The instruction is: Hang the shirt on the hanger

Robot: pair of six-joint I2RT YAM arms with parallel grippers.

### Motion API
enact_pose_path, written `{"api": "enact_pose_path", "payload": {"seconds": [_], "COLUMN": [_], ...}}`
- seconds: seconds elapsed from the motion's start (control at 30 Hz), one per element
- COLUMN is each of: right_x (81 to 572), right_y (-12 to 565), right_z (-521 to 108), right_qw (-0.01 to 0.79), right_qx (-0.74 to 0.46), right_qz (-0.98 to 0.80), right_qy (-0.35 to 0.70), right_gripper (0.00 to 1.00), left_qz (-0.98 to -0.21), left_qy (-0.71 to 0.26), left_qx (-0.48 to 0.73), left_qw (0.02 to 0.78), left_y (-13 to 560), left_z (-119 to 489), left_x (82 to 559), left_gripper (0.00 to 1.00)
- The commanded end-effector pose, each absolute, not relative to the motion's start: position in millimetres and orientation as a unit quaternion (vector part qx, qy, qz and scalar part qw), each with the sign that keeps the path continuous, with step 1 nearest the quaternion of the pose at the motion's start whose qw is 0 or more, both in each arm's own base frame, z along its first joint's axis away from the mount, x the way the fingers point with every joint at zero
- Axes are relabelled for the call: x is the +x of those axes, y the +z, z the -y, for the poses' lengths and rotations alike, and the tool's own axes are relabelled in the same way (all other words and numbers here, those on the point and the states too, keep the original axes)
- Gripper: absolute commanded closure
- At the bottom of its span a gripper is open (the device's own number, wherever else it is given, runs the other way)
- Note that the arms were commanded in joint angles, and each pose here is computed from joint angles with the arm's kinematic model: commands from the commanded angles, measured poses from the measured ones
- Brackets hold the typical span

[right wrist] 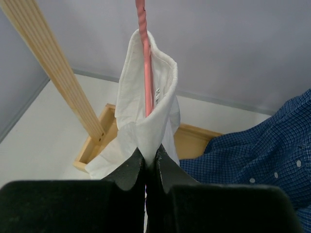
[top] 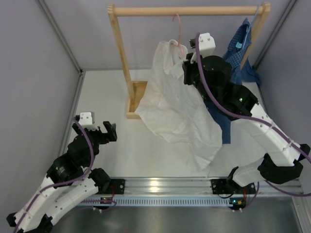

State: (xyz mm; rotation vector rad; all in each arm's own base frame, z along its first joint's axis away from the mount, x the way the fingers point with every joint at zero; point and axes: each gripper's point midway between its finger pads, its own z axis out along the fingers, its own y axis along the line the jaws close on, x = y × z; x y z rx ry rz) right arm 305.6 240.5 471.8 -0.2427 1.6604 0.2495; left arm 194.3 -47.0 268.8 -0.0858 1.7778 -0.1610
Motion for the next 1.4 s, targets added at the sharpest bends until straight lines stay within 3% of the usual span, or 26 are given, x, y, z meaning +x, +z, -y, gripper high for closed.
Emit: {"api": "enact_pose_path", "payload": {"seconds": [0.0,0.37,0.8,0.83,0.9,0.93,1.0,1.23,1.33,1.37], "right_x": [314.1,357.8,390.2,387.7,382.7,378.4,367.8,296.7,270.8,269.5], "right_y": [549.2,567.7,503.7,501.7,497.3,496.7,502.2,504.8,457.3,407.0], "right_z": [-229.5,-235.4,-263.9,-266.1,-267.0,-270.3,-266.4,-232.6,-192.5,-188.9], "right_qw": [0.726,0.735,0.692,0.69,0.686,0.685,0.688,0.693,0.681,0.663], "right_qx": [-0.002,0.059,0.073,0.073,0.071,0.069,0.067,0.015,0.013,-0.006], "right_qz": [-0.667,-0.653,-0.708,-0.71,-0.714,-0.714,-0.711,-0.698,-0.713,-0.737], "right_qy": [0.168,0.172,0.118,0.121,0.122,0.125,0.125,0.18,0.163,0.132], "right_gripper": [1.0,1.0,1.0,0.96,0.69,0.37,0.04,0.0,0.01,0.0], "left_qz": [-0.77,-0.772,-0.768,-0.766,-0.762,-0.76,-0.76,-0.773,-0.777,-0.78], "left_qy": [-0.079,-0.06,-0.024,-0.008,0.004,0.012,0.025,0.051,0.05,0.053], "left_qx": [-0.049,-0.057,-0.097,-0.112,-0.129,-0.139,-0.148,-0.166,-0.156,-0.148], "left_qw": [0.632,0.63,0.632,0.633,0.634,0.635,0.632,0.611,0.608,0.606], "left_y": [274.4,269.9,269.8,270.2,271.4,272.9,272.9,264.0,262.7,261.8], "left_z": [54.0,47.6,27.8,19.2,11.9,6.6,1.7,-10.3,-9.6,-9.2], "left_x": [202.6,205.3,209.4,209.0,209.1,209.4,211.1,222.4,224.0,224.0], "left_gripper": [0.02,0.02,0.02,0.02,0.02,0.02,0.02,0.02,0.02,0.02]}}
